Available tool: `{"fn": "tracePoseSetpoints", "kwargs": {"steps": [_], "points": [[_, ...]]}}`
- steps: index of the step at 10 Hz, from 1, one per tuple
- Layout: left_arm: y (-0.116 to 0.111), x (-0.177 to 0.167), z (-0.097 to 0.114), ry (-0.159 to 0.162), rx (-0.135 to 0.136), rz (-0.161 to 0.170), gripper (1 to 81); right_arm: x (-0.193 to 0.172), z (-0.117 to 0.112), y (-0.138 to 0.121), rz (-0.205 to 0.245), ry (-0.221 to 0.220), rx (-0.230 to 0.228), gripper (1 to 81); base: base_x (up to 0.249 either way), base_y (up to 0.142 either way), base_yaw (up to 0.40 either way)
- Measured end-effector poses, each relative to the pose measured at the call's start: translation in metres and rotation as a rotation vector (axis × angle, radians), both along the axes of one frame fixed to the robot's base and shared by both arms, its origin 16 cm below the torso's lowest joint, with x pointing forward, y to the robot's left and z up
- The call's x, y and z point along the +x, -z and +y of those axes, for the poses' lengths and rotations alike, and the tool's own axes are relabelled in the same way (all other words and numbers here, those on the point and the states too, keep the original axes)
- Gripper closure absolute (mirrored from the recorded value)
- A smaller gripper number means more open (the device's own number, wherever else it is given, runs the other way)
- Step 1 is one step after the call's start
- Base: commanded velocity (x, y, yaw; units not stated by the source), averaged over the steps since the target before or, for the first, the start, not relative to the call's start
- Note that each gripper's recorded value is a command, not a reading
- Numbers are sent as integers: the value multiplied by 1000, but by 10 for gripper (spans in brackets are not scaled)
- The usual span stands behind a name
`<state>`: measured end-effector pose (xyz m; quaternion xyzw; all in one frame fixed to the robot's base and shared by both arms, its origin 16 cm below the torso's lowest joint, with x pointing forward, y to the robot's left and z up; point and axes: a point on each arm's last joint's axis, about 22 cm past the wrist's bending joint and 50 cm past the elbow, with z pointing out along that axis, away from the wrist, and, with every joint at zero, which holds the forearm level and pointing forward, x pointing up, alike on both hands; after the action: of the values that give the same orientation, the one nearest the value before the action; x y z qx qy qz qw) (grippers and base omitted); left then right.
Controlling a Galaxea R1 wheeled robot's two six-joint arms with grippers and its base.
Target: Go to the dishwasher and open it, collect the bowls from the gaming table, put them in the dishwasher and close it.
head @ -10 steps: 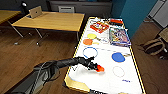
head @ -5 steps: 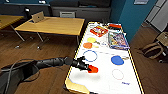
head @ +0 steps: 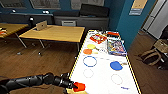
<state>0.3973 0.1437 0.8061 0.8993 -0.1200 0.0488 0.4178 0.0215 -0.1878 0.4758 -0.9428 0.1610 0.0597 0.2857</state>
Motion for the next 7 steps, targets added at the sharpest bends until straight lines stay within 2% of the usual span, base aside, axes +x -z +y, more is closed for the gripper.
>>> {"fn": "tracePoseSetpoints", "kwargs": {"steps": [1, 3, 4, 7], "points": [[18, -30, 15, -13, 20, 19, 811, 1, 0, -2, -12, -1, 0, 811, 0, 0, 0], [41, -82, 34, -32, 34, 27, 811, 5, 0, -4, -33, -5, 0, 811, 0, 0, 0], [57, -107, 48, -50, 51, 34, 811, 2, -2, -4, -33, -4, -2, 811, 0, 0, 0], [105, -188, 80, -101, 89, 82, 811, -4, -5, -4, -29, -6, -8, 811, 0, 0, 0]]}}
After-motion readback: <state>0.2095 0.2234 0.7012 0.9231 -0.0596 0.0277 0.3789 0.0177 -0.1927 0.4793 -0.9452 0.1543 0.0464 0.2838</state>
